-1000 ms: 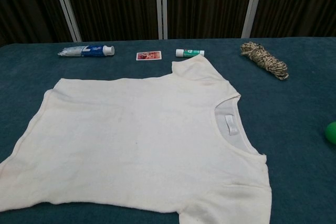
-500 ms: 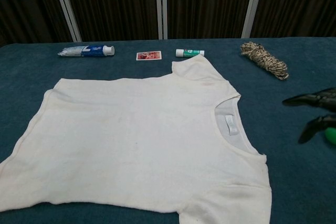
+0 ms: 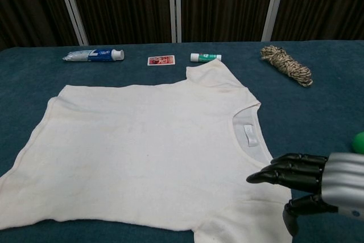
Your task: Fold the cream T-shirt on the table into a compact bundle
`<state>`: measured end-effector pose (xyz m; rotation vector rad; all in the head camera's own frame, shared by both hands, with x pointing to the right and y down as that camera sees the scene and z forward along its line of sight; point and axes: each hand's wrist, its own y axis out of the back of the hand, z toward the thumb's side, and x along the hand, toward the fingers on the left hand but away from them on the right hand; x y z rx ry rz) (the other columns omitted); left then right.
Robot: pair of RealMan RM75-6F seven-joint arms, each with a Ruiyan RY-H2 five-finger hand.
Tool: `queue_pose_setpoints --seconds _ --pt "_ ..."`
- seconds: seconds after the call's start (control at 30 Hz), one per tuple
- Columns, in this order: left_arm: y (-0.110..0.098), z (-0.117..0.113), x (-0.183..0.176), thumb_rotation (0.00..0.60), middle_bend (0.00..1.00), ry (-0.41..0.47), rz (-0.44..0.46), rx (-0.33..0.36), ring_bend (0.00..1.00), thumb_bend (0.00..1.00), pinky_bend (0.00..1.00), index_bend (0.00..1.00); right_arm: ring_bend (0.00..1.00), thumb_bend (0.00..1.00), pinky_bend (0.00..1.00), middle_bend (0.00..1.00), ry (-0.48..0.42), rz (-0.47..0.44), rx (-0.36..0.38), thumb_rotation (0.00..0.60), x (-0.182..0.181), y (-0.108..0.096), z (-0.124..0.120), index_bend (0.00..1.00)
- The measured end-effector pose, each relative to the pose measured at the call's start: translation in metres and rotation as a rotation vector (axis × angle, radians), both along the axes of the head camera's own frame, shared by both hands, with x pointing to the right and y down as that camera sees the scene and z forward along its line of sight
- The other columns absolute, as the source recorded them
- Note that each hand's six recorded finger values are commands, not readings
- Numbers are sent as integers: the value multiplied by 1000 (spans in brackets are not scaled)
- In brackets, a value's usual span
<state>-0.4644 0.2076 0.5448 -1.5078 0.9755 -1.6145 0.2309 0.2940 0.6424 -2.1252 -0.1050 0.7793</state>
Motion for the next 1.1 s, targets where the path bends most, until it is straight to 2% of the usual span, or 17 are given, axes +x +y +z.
queue_pose_setpoints --seconds 0.2,0.37,0.63,1.1 --pt "0 -1 0 600 0 4 -1 1 0 0 0 0 0 89 0 20 -10 -30 -11 600 -5 12 7 451" --pt "1 0 0 600 0 4 2 0 0 0 0 0 0 102 0 21 -25 -60 8 600 -14 17 11 451" --pt "0 2 0 600 0 -3 1 -5 0 0 0 0 0 105 0 21 -44 -83 55 600 -31 13 19 441" --pt "0 4 -1 600 0 -4 -3 -11 0 0 0 0 0 116 0 16 -21 -156 152 600 -48 9 41 423"
